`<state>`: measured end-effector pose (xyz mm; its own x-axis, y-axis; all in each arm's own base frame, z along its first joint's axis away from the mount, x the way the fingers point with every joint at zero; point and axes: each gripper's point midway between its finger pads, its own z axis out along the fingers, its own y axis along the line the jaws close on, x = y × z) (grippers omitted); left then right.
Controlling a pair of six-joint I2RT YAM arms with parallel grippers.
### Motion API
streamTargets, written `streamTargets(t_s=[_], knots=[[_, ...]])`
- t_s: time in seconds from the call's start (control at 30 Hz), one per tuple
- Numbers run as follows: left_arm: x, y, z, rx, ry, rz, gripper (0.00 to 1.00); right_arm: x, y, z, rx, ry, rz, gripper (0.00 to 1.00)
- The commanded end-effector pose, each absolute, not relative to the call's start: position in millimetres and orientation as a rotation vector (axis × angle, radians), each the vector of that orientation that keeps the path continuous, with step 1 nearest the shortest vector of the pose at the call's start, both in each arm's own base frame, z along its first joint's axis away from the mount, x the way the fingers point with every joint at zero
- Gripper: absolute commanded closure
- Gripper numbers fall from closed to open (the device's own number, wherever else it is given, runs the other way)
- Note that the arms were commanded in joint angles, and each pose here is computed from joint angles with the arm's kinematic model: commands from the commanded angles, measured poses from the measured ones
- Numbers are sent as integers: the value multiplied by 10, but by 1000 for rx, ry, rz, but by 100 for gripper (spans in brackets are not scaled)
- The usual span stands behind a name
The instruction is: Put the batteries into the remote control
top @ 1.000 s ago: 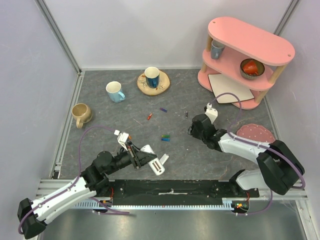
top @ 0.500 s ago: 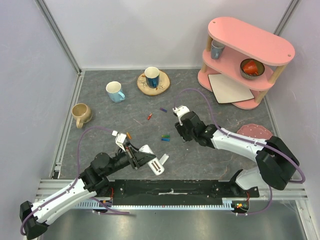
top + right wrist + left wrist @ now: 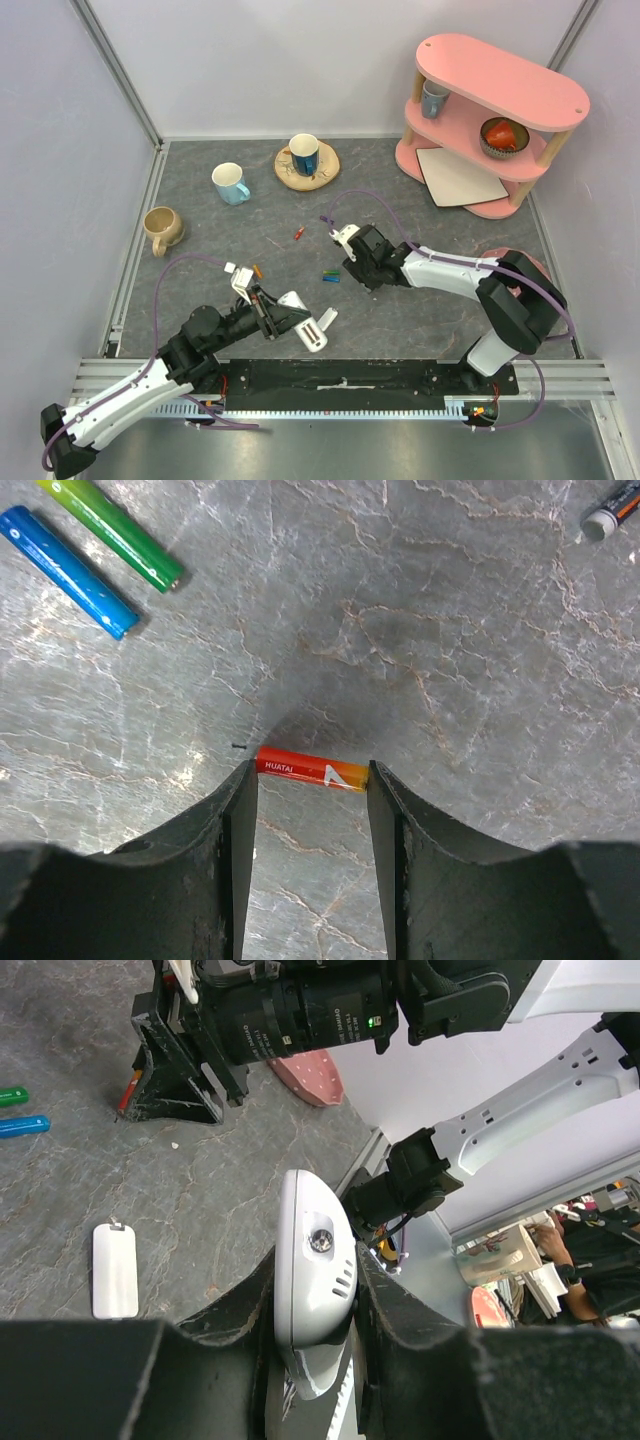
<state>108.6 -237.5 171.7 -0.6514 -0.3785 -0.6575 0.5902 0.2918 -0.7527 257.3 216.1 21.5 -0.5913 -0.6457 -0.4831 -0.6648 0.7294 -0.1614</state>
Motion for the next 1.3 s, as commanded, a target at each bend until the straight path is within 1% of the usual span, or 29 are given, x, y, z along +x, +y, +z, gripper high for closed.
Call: streamTargets(t_s=[0.0, 0.2, 0.3, 0.33, 0.43, 0.63, 0.73, 0.77, 0.83, 0.87, 0.93, 0.97, 1.03, 1.07, 1.13, 1.2, 1.27], knots=[[1105, -2386, 1744, 210, 1708, -1482, 98, 2572, 2222, 168, -984, 2443, 73, 68], [1106, -2380, 1756, 217, 1698, -1478, 98, 2531, 2214, 53, -956, 2492, 73, 60], [1107, -2381, 1738, 213, 1704, -1478, 98, 2495, 2238, 42, -951, 2509, 100, 49], [1111, -2380, 1738, 212, 1704, -1476, 98, 2489, 2246, 41, -949, 2512, 107, 43], [1109, -2384, 1732, 211, 1707, -1479, 98, 2464, 2263, 28, -931, 2528, 126, 37], [1103, -2386, 1728, 212, 1708, -1482, 98, 2475, 2268, 40, -882, 2537, 126, 32], [1105, -2383, 1735, 211, 1704, -1483, 98, 2559, 2304, 236, -793, 2492, 143, 27], [1101, -2383, 1735, 212, 1704, -1484, 98, 2626, 2331, 400, -710, 2453, 157, 26], [1102, -2382, 1739, 210, 1701, -1485, 98, 2709, 2345, 598, -599, 2410, 171, 25], [1107, -2378, 1728, 206, 1703, -1483, 98, 2802, 2319, 791, -464, 2365, 171, 25], [1108, -2372, 1732, 200, 1699, -1486, 98, 2867, 2256, 947, -299, 2329, 162, 25], [1111, -2368, 1732, 196, 1699, -1485, 98, 2914, 2179, 1062, -112, 2299, 164, 25], [1111, -2358, 1739, 192, 1697, -1482, 98, 2880, 2073, 1106, 44, 2278, 176, 27], [1114, -2354, 1746, 189, 1695, -1481, 98, 2817, 2041, 1017, 180, 2290, 213, 28], [1124, -2343, 1749, 182, 1692, -1476, 98, 2750, 2053, 949, 299, 2294, 282, 30], [1141, -2335, 1742, 172, 1694, -1468, 98, 2643, 2060, 779, 413, 2326, 330, 35], [1146, -2337, 1721, 165, 1702, -1466, 98, 2579, 2057, 647, 456, 2344, 328, 37]])
